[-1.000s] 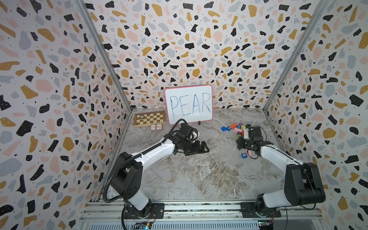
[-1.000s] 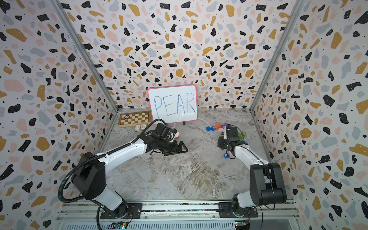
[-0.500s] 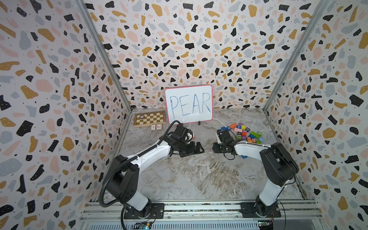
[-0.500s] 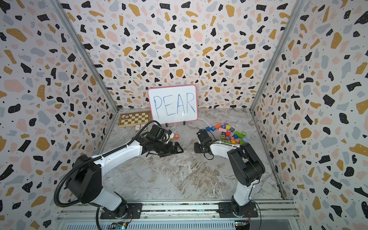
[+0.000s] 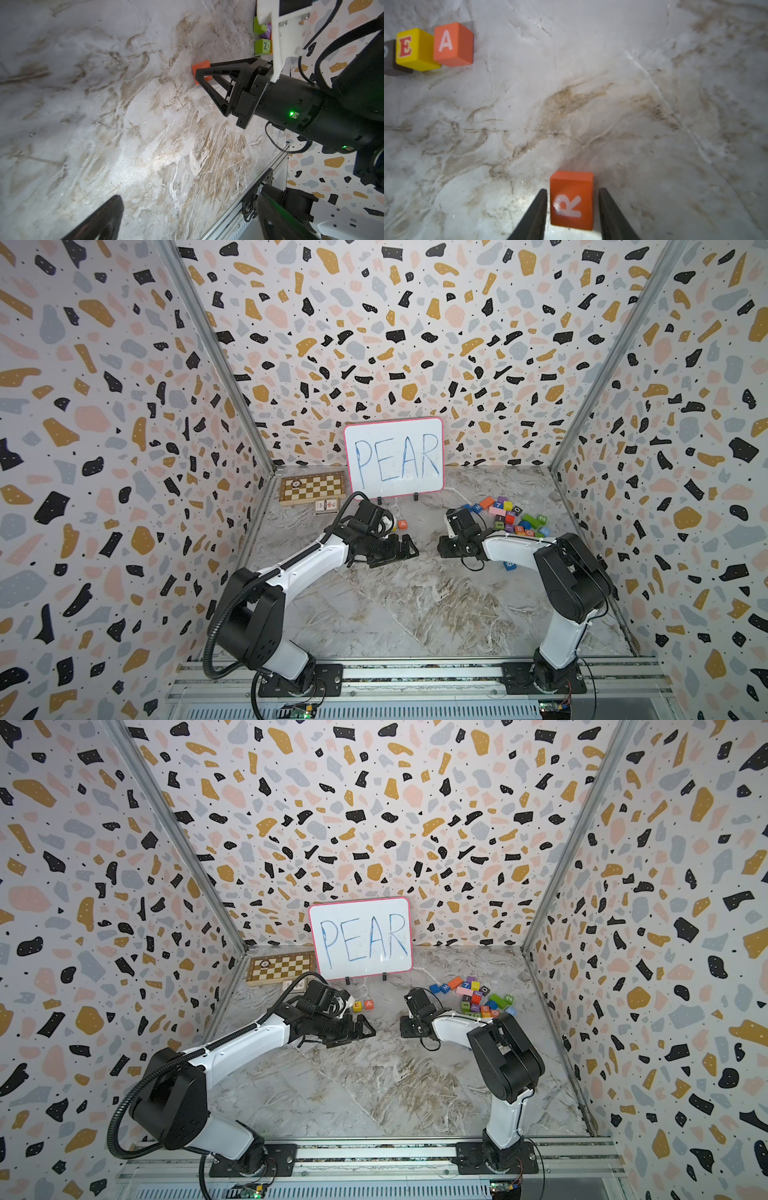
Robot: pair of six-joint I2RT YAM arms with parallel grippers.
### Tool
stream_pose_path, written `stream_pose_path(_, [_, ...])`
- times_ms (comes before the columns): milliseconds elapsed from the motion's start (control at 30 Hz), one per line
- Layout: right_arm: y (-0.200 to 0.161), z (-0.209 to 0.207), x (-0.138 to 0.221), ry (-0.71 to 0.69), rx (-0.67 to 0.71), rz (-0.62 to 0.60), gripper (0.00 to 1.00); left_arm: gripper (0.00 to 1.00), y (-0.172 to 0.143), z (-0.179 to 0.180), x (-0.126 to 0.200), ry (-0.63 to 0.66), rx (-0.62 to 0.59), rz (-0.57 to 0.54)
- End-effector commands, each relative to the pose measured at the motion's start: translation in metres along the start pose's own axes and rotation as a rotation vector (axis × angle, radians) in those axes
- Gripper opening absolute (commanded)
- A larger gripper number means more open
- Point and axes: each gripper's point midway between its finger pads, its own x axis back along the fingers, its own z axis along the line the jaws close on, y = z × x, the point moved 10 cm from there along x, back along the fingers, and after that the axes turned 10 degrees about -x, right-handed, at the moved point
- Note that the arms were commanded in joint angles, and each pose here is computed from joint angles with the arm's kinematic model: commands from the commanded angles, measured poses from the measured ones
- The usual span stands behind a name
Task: Spell the uppercase word “pear” with letter blocks
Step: Place the letter block at the center of the board.
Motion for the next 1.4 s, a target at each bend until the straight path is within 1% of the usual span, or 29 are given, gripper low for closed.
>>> stream_pose_path(0, [0.002,0.007,0.008,0.041,0.029,-0.001,0.49,0.99,0.0,-0.002,0.006,-0.016,-0.03,-0.024])
stream_pose_path(100, [0.0,0.011,0.013,0.065,0.04,0.002,0.52,0.99,0.001,-0.001,0.006,-0.018,-0.029,-0.024])
stream_pose_path(500, [-0.018,0.032,0.02,0.116,0.081,0.036,0.52,0.99,0.0,0.0,0.009,-0.013,-0.025,-0.03])
stream_pose_path(600, [-0.017,0.037,0.027,0.095,0.123,0.004,0.52,0.99,-0.001,0.0,0.011,-0.011,-0.024,-0.035])
stream_pose_path(767, [-0.004,0.039,0.044,0.031,0.216,-0.088,0.54,0.99,-0.002,0.001,0.017,-0.001,-0.023,-0.048])
stream_pose_path(900, [0.017,0.045,0.06,-0.036,0.271,-0.192,0.61,0.99,-0.002,0.002,0.02,0.008,-0.021,-0.053])
stream_pose_path(933, [0.022,0.046,0.063,-0.051,0.275,-0.216,0.68,0.99,-0.002,0.001,0.022,0.01,-0.023,-0.055])
stream_pose_path(967, [0.028,0.048,0.066,-0.072,0.277,-0.245,0.85,0.99,-0.002,0.001,0.023,0.013,-0.022,-0.057])
stream_pose_path(1000, [0.035,0.05,0.07,-0.091,0.271,-0.275,0.93,0.99,-0.001,0.001,0.024,0.016,-0.021,-0.058])
stream_pose_path(1033, [0.041,0.051,0.072,-0.101,0.27,-0.29,0.99,0.99,0.0,0.0,0.026,0.019,-0.024,-0.06])
stream_pose_path(1100, [0.054,0.052,0.074,-0.128,0.266,-0.312,0.99,0.99,0.001,-0.002,0.03,0.026,-0.027,-0.062])
stream_pose_path(1167, [0.066,0.053,0.07,-0.108,0.303,-0.268,0.99,0.99,0.002,-0.002,0.033,0.041,-0.032,-0.067])
stream_pose_path(1200, [0.073,0.051,0.067,-0.079,0.312,-0.232,0.99,0.99,0.002,-0.002,0.035,0.048,-0.033,-0.07])
stream_pose_path(1267, [0.085,0.042,0.063,0.035,0.294,-0.158,0.99,0.99,0.003,-0.002,0.041,0.077,-0.028,-0.08])
stream_pose_path(1300, [0.089,0.035,0.064,0.087,0.268,-0.149,0.99,0.99,0.003,-0.001,0.044,0.101,-0.02,-0.081])
stream_pose_path(1367, [0.088,0.028,0.069,0.159,0.289,-0.157,0.99,0.99,0.003,0.0,0.048,0.128,-0.014,-0.081])
